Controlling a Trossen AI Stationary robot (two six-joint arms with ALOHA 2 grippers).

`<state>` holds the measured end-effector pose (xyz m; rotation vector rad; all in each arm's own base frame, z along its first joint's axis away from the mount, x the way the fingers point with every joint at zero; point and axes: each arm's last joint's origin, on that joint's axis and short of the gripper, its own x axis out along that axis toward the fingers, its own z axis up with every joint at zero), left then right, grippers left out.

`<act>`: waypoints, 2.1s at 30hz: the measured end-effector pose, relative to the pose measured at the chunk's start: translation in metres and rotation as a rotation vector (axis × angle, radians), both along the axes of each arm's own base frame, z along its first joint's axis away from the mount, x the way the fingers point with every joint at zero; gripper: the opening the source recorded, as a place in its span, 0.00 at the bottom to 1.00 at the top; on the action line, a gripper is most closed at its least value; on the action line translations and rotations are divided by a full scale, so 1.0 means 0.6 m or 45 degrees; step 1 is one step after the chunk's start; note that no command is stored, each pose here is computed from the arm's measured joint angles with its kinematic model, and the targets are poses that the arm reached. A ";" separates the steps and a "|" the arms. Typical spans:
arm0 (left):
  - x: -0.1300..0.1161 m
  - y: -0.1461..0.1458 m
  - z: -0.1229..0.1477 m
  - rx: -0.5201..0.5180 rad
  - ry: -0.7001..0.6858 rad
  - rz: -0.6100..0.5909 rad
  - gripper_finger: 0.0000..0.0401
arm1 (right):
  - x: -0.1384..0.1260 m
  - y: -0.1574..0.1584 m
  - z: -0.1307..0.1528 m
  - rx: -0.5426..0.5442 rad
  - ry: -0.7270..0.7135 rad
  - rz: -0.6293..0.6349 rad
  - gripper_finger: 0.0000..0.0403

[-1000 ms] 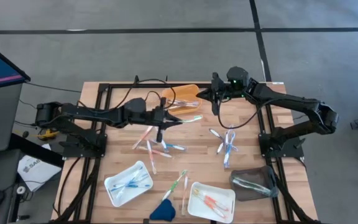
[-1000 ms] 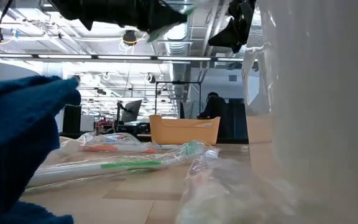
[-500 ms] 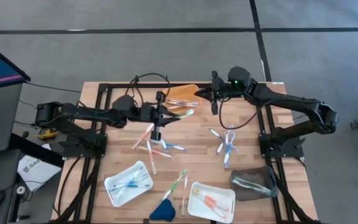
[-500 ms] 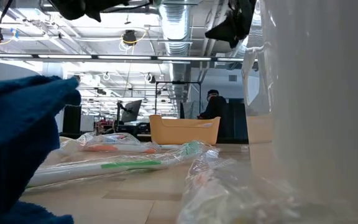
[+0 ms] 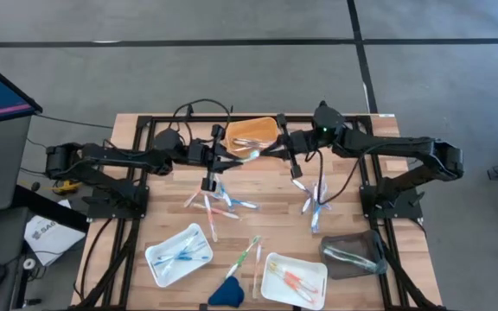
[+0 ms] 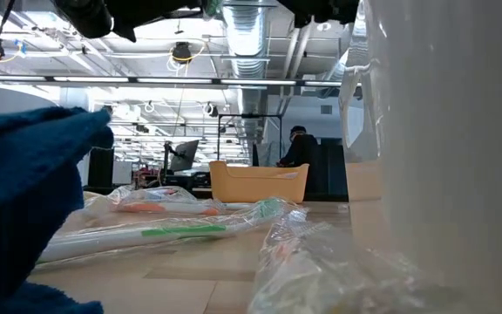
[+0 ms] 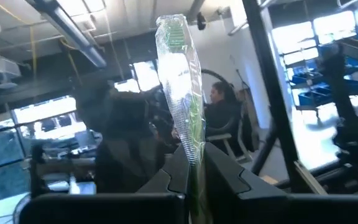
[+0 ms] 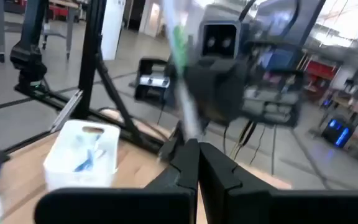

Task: Pick & Place Toothbrushes
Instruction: Put the green toothbrush into the black bin

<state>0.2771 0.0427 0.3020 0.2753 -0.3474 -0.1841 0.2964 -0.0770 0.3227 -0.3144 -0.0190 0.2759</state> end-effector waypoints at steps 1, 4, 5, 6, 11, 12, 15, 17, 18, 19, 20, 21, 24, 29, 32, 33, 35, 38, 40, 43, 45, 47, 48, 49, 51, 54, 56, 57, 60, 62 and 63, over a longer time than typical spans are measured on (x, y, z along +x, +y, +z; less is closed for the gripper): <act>-0.004 0.001 -0.001 0.002 -0.001 0.002 0.04 | 0.001 0.001 0.001 -0.013 -0.012 0.001 0.00; -0.018 0.003 0.002 0.013 -0.024 0.010 0.04 | 0.001 -0.002 -0.001 -0.015 -0.008 -0.006 0.00; -0.021 0.004 0.000 0.013 -0.022 0.016 0.04 | 0.001 -0.003 -0.001 -0.015 -0.008 -0.007 0.00; -0.022 0.005 -0.001 0.011 -0.019 0.019 0.04 | 0.001 -0.003 -0.001 -0.015 -0.007 -0.007 0.00; -0.017 0.005 -0.008 0.035 -0.012 0.027 0.04 | 0.001 0.000 -0.001 -0.015 -0.006 0.000 0.00; -0.014 0.003 -0.010 0.035 -0.010 0.022 0.04 | 0.002 0.003 -0.001 -0.020 -0.006 0.007 0.00; -0.011 0.000 -0.010 0.048 -0.058 -0.003 0.04 | 0.008 0.010 -0.006 -0.041 0.002 0.030 0.00; -0.012 -0.003 -0.008 0.052 -0.098 -0.046 0.04 | 0.017 0.016 -0.017 -0.052 0.026 0.051 0.00; -0.012 -0.004 -0.008 0.053 -0.108 -0.067 0.04 | 0.023 0.019 -0.023 -0.066 0.030 0.062 0.00; -0.011 -0.004 -0.009 0.050 -0.112 -0.080 0.04 | 0.028 0.022 -0.028 -0.081 0.024 0.074 0.00; -0.011 -0.004 -0.010 0.040 -0.107 -0.087 0.04 | 0.034 0.025 -0.032 -0.093 0.016 0.084 0.00; -0.011 -0.005 -0.010 0.037 -0.108 -0.090 0.04 | 0.039 0.027 -0.035 -0.101 0.005 0.090 0.00; -0.012 -0.005 -0.009 0.037 -0.112 -0.090 0.04 | 0.046 0.030 -0.038 -0.110 -0.032 0.098 0.01; -0.011 -0.003 -0.012 0.033 -0.091 -0.085 0.04 | 0.046 0.029 -0.034 -0.113 -0.051 0.093 0.10; -0.011 0.005 -0.014 0.026 -0.068 -0.062 0.04 | 0.046 0.029 -0.032 -0.111 -0.064 0.094 0.18; -0.011 0.007 -0.015 0.020 -0.062 -0.054 0.04 | 0.046 0.029 -0.030 -0.095 -0.074 0.093 0.21; -0.011 0.010 -0.016 0.015 -0.053 -0.040 0.04 | 0.045 0.030 -0.025 -0.066 -0.106 0.093 0.25; -0.005 0.010 -0.023 0.014 -0.036 -0.039 0.04 | 0.045 0.030 -0.019 -0.039 -0.136 0.092 0.31; 0.000 0.010 -0.026 0.012 -0.037 -0.038 0.04 | 0.044 0.029 -0.015 -0.023 -0.160 0.092 0.34; 0.010 0.012 -0.033 0.006 -0.015 -0.034 0.04 | 0.044 0.030 -0.012 -0.002 -0.179 0.094 0.38; 0.018 0.014 -0.035 0.003 -0.007 -0.032 0.04 | 0.044 0.031 -0.011 -0.003 -0.184 0.097 0.40; 0.022 0.016 -0.039 -0.006 0.005 -0.025 0.04 | 0.045 0.034 -0.012 -0.001 -0.181 0.103 0.41; 0.025 0.017 -0.039 -0.010 0.001 -0.006 0.04 | 0.045 0.034 -0.012 -0.001 -0.180 0.104 0.42; 0.026 0.018 -0.039 -0.017 0.004 0.014 0.04 | 0.045 0.035 -0.012 -0.001 -0.181 0.107 0.42; 0.027 0.019 -0.040 -0.025 0.005 0.040 0.04 | 0.045 0.037 -0.012 -0.001 -0.180 0.113 0.43; 0.027 0.020 -0.041 -0.011 0.010 0.069 0.04 | 0.046 0.041 -0.012 0.000 -0.181 0.120 0.44; 0.027 0.020 -0.041 -0.011 0.010 0.084 0.04 | 0.046 0.041 -0.011 0.000 -0.181 0.119 0.43; 0.027 0.020 -0.041 -0.011 0.009 0.085 0.04 | 0.046 0.041 -0.011 0.000 -0.182 0.120 0.43; 0.031 0.022 -0.047 -0.021 0.026 0.120 0.04 | 0.046 0.041 -0.010 0.004 -0.192 0.120 0.42; 0.031 0.023 -0.048 -0.025 0.024 0.143 0.04 | 0.045 0.041 -0.007 0.021 -0.207 0.116 0.41; 0.033 0.024 -0.049 -0.016 0.017 0.158 0.04 | 0.045 0.040 -0.006 0.030 -0.213 0.117 0.41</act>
